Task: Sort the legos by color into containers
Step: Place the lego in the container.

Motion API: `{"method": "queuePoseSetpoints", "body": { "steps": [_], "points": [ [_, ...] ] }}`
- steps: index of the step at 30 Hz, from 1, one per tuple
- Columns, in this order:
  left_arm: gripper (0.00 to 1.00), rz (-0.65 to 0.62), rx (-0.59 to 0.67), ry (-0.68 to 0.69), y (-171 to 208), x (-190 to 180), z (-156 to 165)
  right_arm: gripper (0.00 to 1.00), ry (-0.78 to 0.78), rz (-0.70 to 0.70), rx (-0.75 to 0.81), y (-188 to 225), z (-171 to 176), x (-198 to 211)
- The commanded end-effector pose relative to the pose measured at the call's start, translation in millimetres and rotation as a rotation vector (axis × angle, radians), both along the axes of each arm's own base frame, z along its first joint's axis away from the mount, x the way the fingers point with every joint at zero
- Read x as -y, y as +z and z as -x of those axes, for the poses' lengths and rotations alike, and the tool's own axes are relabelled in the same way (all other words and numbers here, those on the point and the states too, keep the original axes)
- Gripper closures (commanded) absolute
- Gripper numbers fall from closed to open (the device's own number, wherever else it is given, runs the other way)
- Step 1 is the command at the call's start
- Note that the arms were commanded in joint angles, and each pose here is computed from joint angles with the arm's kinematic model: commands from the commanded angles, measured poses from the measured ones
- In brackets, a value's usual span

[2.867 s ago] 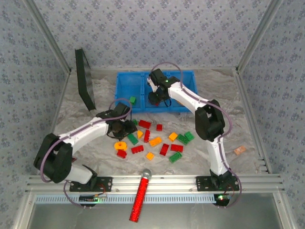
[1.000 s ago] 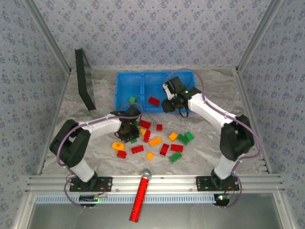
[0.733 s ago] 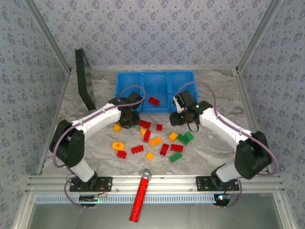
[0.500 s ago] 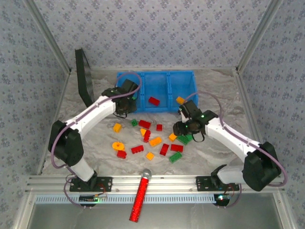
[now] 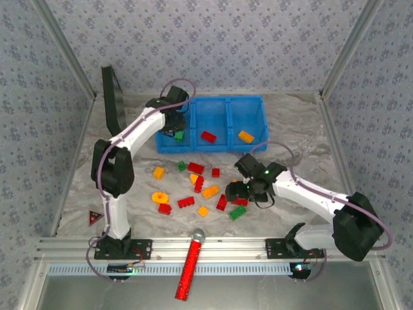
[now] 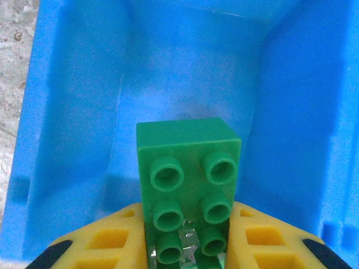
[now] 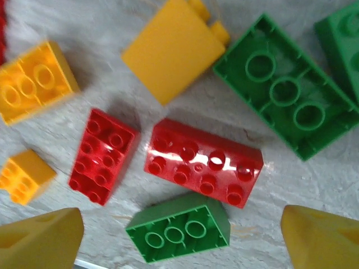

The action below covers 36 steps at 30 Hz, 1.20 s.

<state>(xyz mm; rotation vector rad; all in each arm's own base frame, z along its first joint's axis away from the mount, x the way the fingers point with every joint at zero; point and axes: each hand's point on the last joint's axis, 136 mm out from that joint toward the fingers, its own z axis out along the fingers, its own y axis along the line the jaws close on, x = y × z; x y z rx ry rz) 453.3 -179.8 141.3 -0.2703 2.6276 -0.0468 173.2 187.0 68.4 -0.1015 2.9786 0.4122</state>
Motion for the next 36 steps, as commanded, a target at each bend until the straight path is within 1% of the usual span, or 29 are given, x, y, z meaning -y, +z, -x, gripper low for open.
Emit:
{"method": "queuePoseSetpoints", "body": {
  "steps": [1,8,11,17,26,29,33,36],
  "points": [
    [0.75,-0.010,-0.013,-0.020,-3.7,-1.0,-13.5,0.00,-0.109,0.024,-0.033,-7.3,9.6,7.7],
    [0.74,-0.005,-0.078,-0.048,-36.3,10.8,-25.0,0.00,-0.124,0.069,-0.031,-16.1,6.7,10.4],
    [0.74,0.001,-0.091,-0.053,-45.5,13.7,-26.6,0.02,-0.132,0.085,-0.026,-19.5,3.3,11.4],
    [0.74,0.004,-0.102,-0.059,-53.7,15.9,-28.9,0.10,-0.131,0.095,-0.025,-27.1,-1.8,8.9],
    [0.74,0.002,-0.124,-0.063,-61.2,14.4,-27.7,0.14,-0.123,0.103,-0.006,-38.7,-12.4,3.9],
    [0.73,-0.001,-0.131,-0.068,-63.7,14.5,-26.8,0.20,-0.112,0.120,-0.009,-41.8,-13.9,5.6],
    [0.66,0.002,-0.162,-0.076,-71.8,15.5,-22.5,0.29,-0.090,0.144,-0.013,-46.7,-14.3,6.6],
    [0.62,0.001,-0.163,-0.075,-72.3,14.8,-22.7,0.37,-0.075,0.160,-0.023,-51.5,-12.3,8.2]
  ]
}}
